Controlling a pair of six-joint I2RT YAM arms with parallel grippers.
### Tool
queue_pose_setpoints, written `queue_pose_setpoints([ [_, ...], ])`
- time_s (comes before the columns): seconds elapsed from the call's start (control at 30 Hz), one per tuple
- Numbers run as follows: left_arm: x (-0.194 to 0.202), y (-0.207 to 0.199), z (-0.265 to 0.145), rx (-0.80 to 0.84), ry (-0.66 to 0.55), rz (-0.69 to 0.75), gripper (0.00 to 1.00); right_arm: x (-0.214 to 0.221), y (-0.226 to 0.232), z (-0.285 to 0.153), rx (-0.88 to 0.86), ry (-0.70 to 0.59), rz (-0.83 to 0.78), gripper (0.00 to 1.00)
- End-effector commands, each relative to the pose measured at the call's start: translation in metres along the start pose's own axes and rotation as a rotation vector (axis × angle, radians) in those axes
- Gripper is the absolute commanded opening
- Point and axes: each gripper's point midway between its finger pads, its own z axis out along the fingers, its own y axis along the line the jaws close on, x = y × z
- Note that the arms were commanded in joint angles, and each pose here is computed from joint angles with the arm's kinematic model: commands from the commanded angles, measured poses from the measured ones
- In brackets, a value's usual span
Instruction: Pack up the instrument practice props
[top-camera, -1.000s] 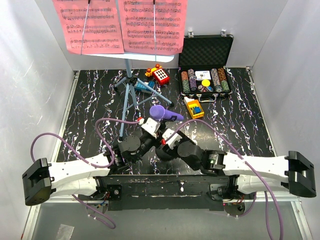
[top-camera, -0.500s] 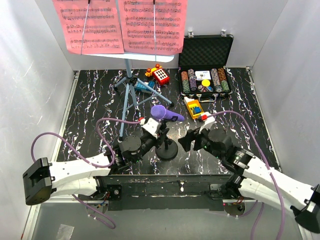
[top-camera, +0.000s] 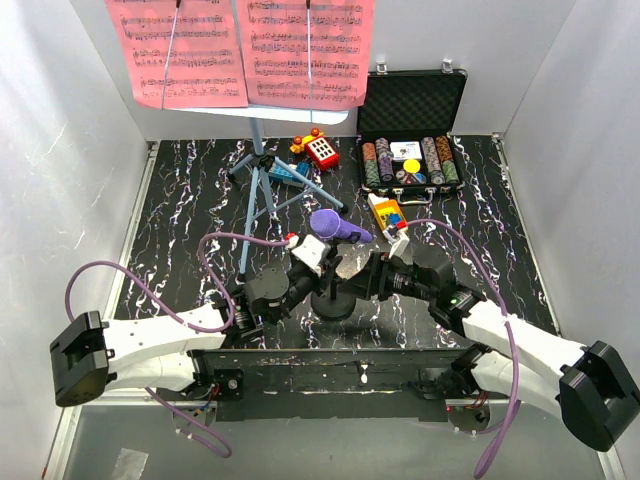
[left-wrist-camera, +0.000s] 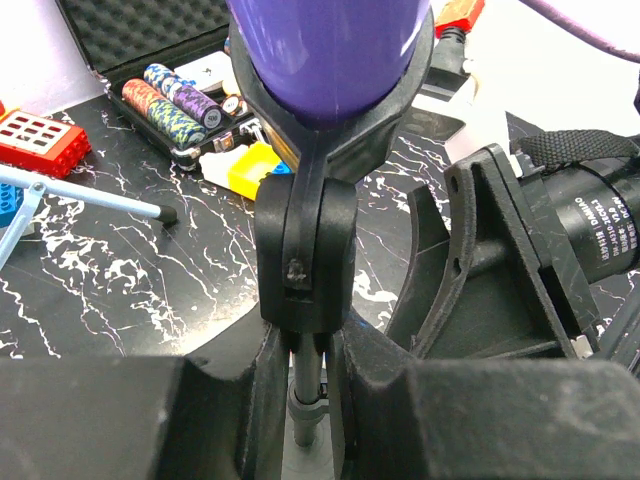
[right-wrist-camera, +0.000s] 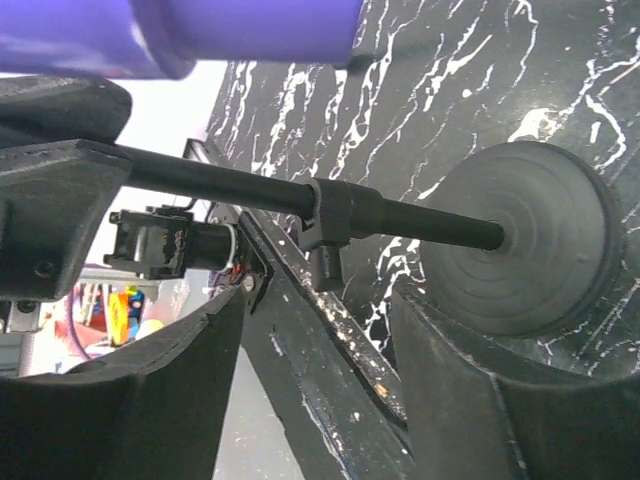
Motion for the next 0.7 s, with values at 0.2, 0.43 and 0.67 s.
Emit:
queue_pose_setpoints([
  [0.2, 0.055, 0.002, -0.007, -0.005, 0.196, 0.103, 0.0, -0.019, 0.026, 0.007, -0.103, -0.026, -0.041, 0.33],
  [0.43, 0.06, 0.0, -0.005, -0.006, 0.206, 0.103, 0.0, -0.022, 0.018, 0.004, -0.044, -0.037, -0.104, 0.13],
  [0.67, 0.064, -0.002, -0.003, -0.007, 0.214, 0.1, 0.0, -0.033, 0.006, -0.001, 0.056, -0.072, -0.231, 0.01],
])
